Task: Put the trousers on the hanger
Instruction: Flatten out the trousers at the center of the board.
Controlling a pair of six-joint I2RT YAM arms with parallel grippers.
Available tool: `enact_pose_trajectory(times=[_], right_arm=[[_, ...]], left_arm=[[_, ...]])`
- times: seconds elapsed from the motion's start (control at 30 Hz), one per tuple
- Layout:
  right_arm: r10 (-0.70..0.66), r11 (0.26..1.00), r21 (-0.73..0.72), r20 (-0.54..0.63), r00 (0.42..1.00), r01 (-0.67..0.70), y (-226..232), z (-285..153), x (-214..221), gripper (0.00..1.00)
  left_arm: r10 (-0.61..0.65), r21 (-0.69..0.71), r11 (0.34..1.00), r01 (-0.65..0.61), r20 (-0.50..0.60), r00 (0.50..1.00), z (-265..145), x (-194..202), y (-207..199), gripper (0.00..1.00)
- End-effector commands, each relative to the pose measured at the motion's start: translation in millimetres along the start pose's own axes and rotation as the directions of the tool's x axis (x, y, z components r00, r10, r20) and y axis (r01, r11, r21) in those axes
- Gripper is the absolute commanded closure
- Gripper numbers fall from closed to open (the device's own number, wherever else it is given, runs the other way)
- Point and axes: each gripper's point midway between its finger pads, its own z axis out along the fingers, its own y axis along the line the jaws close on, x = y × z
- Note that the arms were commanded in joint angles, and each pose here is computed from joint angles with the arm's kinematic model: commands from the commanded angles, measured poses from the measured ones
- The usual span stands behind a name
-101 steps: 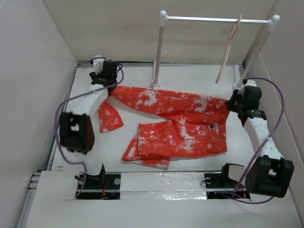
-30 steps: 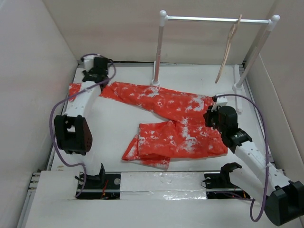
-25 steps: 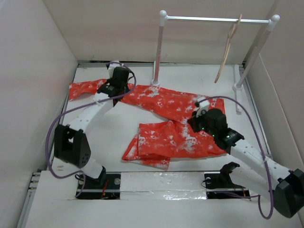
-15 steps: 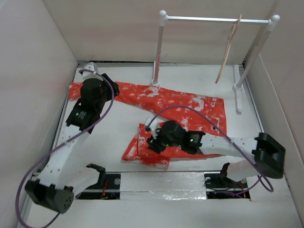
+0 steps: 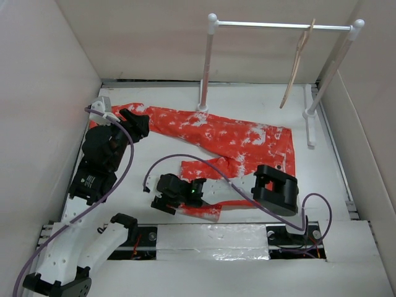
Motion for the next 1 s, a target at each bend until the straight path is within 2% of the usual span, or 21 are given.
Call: enact_pose_trajectory(times=[0.0, 0.1, 0.13, 0.2, 0.23, 0.33, 0.37, 0.43, 0.47, 0.5, 0.53, 0.6, 0.63, 0.67, 0.7, 0.73, 0.77, 0.83, 0.97], right_arm=[[-0.031, 0.995, 0.096, -0.034, 0.999, 0.034, -19.3, 6.1, -9.5, 0.23], [-0.006, 0.983, 0.185, -0.016, 1.0, 0.009, -34.2, 3.6, -16.8, 0.63], [0.015, 0.979, 0.204, 0.022, 1.0, -0.019, -38.5, -5.2, -30.9, 0.87], [0.044, 0.968, 0.242, 0.101, 0.994, -0.068, -52.5, -25.1, -54.9, 0.98], [0.064, 0.961, 0.249, 0.219, 0.974, -0.119, -63.9, -57.6, -85.3, 0.99], [0.105, 0.936, 0.259, 0.437, 0.893, -0.237, -90.6, -130.8, -126.5, 1.0], [0.118, 0.914, 0.259, 0.568, 0.815, -0.313, -105.6, -187.6, -139.6, 1.0], [0.154, 0.868, 0.253, 0.682, 0.715, -0.427, -136.0, -240.7, -134.0, 0.99], [0.165, 0.843, 0.21, 0.776, 0.609, -0.496, -150.2, -295.7, -135.6, 0.98], [0.194, 0.821, 0.214, 0.767, 0.611, -0.529, -157.1, -293.5, -105.2, 0.98], [0.218, 0.777, 0.224, 0.781, 0.585, -0.588, -176.5, -303.8, -84.8, 0.96], [0.267, 0.727, 0.253, 0.753, 0.602, -0.638, -182.0, -303.5, -28.7, 0.96], [0.319, 0.7, 0.244, 0.733, 0.601, -0.67, -181.8, -294.9, -5.6, 0.96], [0.363, 0.691, 0.255, 0.687, 0.63, -0.677, -182.0, -282.5, 22.4, 0.95], [0.392, 0.692, 0.241, 0.667, 0.634, -0.681, -176.6, -275.0, 39.5, 0.94], [0.457, 0.679, 0.237, 0.604, 0.653, -0.694, -165.5, -250.5, 75.5, 0.91], [0.492, 0.694, 0.209, 0.562, 0.665, -0.689, -154.5, -238.9, 90.1, 0.9], [0.553, 0.676, 0.192, 0.506, 0.662, -0.711, -139.6, -220.9, 123.7, 0.85], [0.59, 0.676, 0.195, 0.434, 0.68, -0.711, -124.3, -211.1, 147.8, 0.84]], left_arm=[[0.027, -0.003, 1.0, -0.027, -0.026, 0.999, 2.1, 15.6, 7.7, 0.46], [0.025, 0.002, 1.0, -0.025, -0.047, 0.999, 2.7, 24.8, 9.7, 0.47], [0.022, 0.014, 1.0, -0.021, -0.042, 0.999, 2.7, 25.2, 8.3, 0.47], [0.019, 0.009, 1.0, -0.019, -0.044, 0.999, 4.9, 28.0, 10.0, 0.47], [0.017, 0.003, 1.0, -0.017, -0.049, 0.999, 7.3, 28.5, 10.3, 0.47], [0.015, 0.023, 1.0, -0.014, -0.065, 0.998, 12.4, 29.3, 4.1, 0.46], [0.012, 0.03, 1.0, -0.01, -0.065, 0.998, 14.1, 28.9, 2.1, 0.46], [0.006, 0.042, 0.999, -0.003, -0.075, 0.997, 20.9, 27.4, -3.8, 0.46], [0.01, 0.046, 0.999, -0.006, -0.08, 0.997, 23.5, 26.9, -5.9, 0.47], [0.013, 0.052, 0.999, -0.009, -0.086, 0.996, 26.3, 25.6, -8.7, 0.48], [0.017, 0.058, 0.998, -0.011, -0.091, 0.996, 31.9, 23.0, -13.0, 0.48], [0.011, 0.062, 0.998, -0.006, -0.085, 0.996, 38.3, 18.6, -17.6, 0.49], [0.011, 0.088, 0.996, -0.003, -0.09, 0.996, 45.2, 18.2, -24.5, 0.49], [0.01, 0.094, 0.996, -0.001, -0.101, 0.995, 49.3, 20.9, -26.1, 0.49], [0.003, 0.095, 0.995, 0.008, -0.115, 0.993, 54.5, 25.4, -26.8, 0.49], [0.002, 0.127, 0.992, 0.02, -0.171, 0.985, 64.0, 42.1, -31.1, 0.49], [-0.005, 0.13, 0.991, 0.03, -0.193, 0.981, 69.1, 51.1, -30.4, 0.5], [-0.028, 0.111, 0.992, 0.057, -0.241, 0.97, 81.5, 80.4, -23.8, 0.5], [-0.013, 0.031, 0.999, 0.022, -0.278, 0.96, 83.1, 126.4, -19.5, 0.5]])
